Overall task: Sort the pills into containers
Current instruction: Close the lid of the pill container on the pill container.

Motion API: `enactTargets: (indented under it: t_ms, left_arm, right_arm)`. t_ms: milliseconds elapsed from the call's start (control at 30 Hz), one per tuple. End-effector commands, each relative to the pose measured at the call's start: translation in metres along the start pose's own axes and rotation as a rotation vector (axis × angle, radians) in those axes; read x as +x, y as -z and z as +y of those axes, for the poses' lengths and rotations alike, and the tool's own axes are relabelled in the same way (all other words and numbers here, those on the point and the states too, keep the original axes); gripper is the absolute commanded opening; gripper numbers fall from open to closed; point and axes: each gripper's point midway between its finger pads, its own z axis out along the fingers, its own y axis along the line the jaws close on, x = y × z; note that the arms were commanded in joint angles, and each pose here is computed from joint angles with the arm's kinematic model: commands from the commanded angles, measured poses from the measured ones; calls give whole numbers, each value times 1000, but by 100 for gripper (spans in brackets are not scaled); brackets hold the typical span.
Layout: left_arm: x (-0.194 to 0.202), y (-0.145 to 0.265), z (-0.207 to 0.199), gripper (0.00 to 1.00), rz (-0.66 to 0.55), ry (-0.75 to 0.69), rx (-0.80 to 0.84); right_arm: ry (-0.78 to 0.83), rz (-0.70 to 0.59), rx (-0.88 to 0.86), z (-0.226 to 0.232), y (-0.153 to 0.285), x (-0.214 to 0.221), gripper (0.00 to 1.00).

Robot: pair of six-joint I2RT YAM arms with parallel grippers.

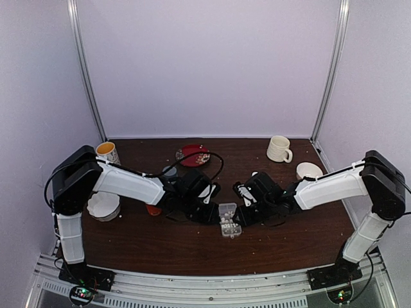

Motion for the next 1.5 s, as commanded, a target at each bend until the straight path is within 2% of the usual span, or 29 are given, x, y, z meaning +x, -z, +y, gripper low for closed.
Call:
enactTargets:
  t_ms: [0,167,667,933,1167,1467]
  left_arm:
    - [-9,10,1,0,-36,3,-7]
    - [-9,12,6,0,-39,14,-19]
    - [-15,14,7,0,-74,33,-1]
    - [-10,-2,16,0,-20,45,-37]
    - [-8,-16,2,0,-9,73,66]
    - [-15,-22,-16,0,-60,103,208]
  right_arm:
    - [42,115,153,-30,-12,35,30]
    - [68,130,211,-37,-12,40,27]
    - [98,154,227,-34,-15,45,27]
    - [104,147,219,-30,-14,43,26]
    - [103,134,161,-16,-17,42,24]
    - [86,114,92,-4,-18,40,22]
